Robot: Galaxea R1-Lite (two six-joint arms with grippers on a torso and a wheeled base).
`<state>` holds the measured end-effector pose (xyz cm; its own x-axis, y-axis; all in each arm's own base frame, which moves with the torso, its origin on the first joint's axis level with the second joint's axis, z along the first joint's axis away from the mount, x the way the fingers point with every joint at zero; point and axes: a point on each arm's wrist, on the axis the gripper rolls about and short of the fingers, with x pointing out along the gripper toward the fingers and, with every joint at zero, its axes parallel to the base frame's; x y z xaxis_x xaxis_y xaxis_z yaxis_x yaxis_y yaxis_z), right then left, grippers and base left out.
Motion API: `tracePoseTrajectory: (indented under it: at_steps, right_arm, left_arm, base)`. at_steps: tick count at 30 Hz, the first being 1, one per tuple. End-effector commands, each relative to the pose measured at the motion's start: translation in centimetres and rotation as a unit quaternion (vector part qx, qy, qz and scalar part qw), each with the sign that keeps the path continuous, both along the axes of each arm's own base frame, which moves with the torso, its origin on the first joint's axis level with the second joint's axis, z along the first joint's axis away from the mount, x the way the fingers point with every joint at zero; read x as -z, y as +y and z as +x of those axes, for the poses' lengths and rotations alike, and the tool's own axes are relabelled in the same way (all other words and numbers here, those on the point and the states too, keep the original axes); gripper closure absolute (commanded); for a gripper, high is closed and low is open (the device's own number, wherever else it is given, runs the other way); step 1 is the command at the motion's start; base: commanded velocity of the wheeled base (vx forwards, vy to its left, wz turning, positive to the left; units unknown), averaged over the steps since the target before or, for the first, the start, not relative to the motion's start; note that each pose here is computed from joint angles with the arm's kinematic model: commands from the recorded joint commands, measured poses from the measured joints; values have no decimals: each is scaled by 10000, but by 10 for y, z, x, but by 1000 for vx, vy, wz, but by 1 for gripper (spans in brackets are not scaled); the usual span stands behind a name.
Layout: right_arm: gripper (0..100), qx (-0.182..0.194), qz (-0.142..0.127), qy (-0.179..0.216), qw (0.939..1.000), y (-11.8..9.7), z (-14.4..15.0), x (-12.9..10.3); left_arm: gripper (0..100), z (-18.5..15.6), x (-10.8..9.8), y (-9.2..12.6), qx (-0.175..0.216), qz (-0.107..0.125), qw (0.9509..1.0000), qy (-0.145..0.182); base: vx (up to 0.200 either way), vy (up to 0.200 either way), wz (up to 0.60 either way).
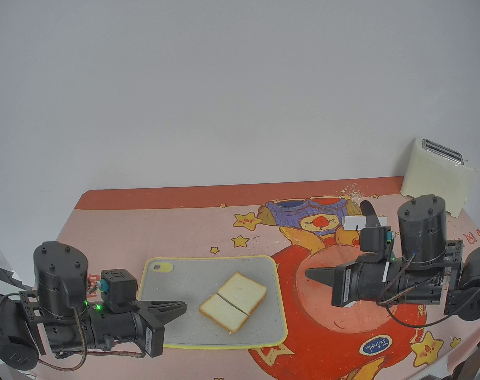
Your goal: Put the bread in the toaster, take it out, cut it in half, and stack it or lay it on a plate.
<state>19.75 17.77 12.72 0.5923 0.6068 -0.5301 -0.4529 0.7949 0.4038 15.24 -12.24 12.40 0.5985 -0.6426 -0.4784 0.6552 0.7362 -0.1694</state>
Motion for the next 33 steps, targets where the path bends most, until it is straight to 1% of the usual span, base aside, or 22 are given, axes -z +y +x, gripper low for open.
tracePoseTrajectory:
  at_steps: [1, 4, 6, 7, 8, 11, 13, 17, 18, 20, 27, 33]
  right_arm:
    - [100, -269, -335, 259, 9987, 22, 5, 26]
    - [100, -349, -312, 238, 9986, 26, 3, 25]
    - [100, -355, -298, 230, 9987, 27, 3, 24]
    - [100, -345, -279, 195, 9988, 29, 6, 23]
    - [100, -345, -279, 195, 9988, 29, 6, 23]
    - [100, -306, -310, 208, 9988, 37, 17, 28]
    - [100, -305, -286, 188, 9989, 41, 21, 28]
    - [100, -275, -262, 158, 9992, 47, 29, 28]
    - [100, -287, -267, 153, 9991, 51, 33, 30]
    - [100, -251, -294, 170, 9991, 53, 37, 34]
    - [100, -189, -394, 256, 9987, 54, 42, 43]
    - [100, -149, -444, 273, 9985, 57, 45, 48]
  left_arm:
    - [100, 1, 5, -2, 231, -19, 9995, 192]
    - [100, 6, 16, -6, 217, 152, 9988, 407]
    - [100, 7, 19, -6, 209, 192, 9986, 453]
    - [100, 11, 25, -9, 208, 274, 9978, 564]
    - [100, 11, 25, -9, 208, 274, 9978, 564]
    - [100, 18, 35, -15, 208, 402, 9962, 747]
    - [100, 20, 40, -17, 211, 470, 9952, 828]
    - [100, 21, 41, -18, 217, 480, 9950, 849]
    - [100, 21, 43, -18, 210, 502, 9947, 871]
    - [100, 21, 43, -18, 206, 502, 9946, 882]
    - [100, 25, 49, -21, 210, 572, 9933, 982]
    - [100, 31, 46, -26, 201, 521, 9942, 917]
  base:
    - [0, 0, 0]
    - [0, 0, 0]
    - [0, 0, 0]
    - [0, 0, 0]
    - [0, 0, 0]
    - [0, 0, 0]
    - [0, 0, 0]
    - [0, 0, 0]
    - [0, 0, 0]
    - [0, 0, 0]
    - [0, 0, 0]
    - [0, 0, 0]
